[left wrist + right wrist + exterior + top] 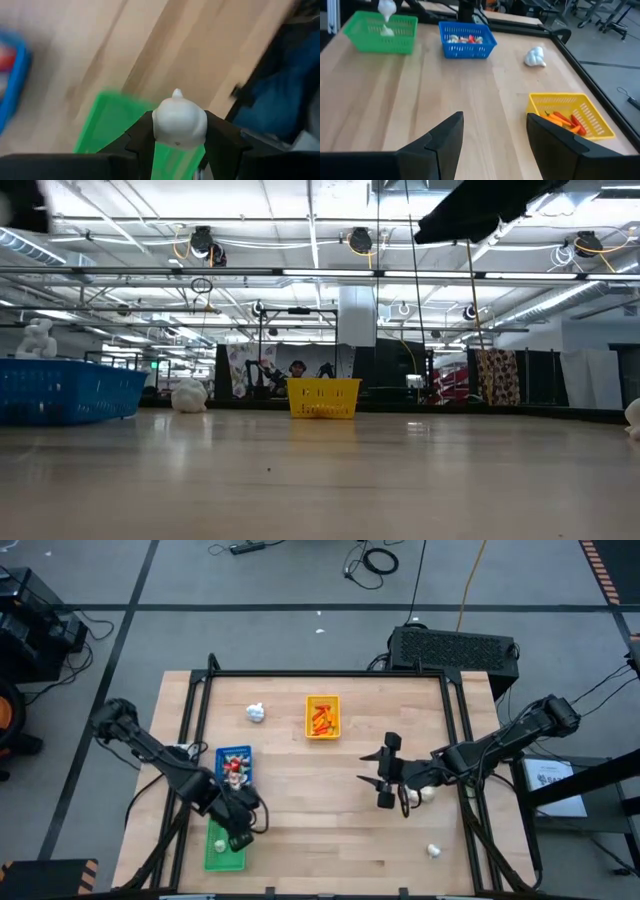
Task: Sort produce into baskets
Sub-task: Put the garlic into the green bin
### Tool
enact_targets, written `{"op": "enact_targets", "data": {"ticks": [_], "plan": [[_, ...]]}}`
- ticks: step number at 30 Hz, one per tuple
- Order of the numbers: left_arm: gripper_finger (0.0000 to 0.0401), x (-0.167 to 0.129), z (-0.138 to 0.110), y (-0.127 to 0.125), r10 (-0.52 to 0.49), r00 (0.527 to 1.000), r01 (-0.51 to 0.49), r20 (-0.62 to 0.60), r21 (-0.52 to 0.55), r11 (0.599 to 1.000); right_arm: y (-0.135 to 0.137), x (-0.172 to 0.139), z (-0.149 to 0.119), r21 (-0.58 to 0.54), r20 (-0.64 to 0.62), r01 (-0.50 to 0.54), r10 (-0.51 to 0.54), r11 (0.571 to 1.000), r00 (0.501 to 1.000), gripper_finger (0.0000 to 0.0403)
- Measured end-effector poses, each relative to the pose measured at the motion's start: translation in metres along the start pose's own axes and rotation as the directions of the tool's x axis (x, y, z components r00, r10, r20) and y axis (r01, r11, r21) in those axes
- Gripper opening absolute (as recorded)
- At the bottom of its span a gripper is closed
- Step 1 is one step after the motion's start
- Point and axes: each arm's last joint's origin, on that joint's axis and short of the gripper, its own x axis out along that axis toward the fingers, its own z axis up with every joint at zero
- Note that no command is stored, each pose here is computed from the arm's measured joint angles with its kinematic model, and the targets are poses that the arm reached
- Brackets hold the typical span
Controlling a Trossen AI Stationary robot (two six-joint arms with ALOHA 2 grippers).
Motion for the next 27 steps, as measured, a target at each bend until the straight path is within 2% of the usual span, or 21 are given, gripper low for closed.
{"op": "enact_targets", "data": {"ticks": [4, 15, 20, 27], "plan": [[0.0142, 0.009, -0.013, 0.002, 0.081, 0.990, -0.091, -0.116, -0.083, 0.992, 0.000, 0.000, -0.002, -0.040, -0.023, 0.003, -0.004, 0.999, 1.000, 0.0208], [0.0145, 0.041, -0.026, -0.003, 0.192, 0.953, -0.215, -0.235, -0.077, 0.974, -0.007, 0.003, -0.002, -0.092, -0.025, 0.027, -0.029, 0.995, 0.999, 0.0208], [0.0176, 0.054, -0.025, -0.003, 0.239, 0.942, -0.268, -0.234, -0.101, 0.958, -0.013, 0.006, -0.001, -0.083, -0.030, 0.051, -0.053, 0.995, 0.998, 0.0208], [0.0219, 0.055, -0.027, -0.001, 0.263, 0.923, -0.302, -0.282, -0.101, 0.948, -0.018, 0.009, -0.002, -0.077, -0.039, 0.069, -0.072, 0.995, 0.997, 0.0208]]}}
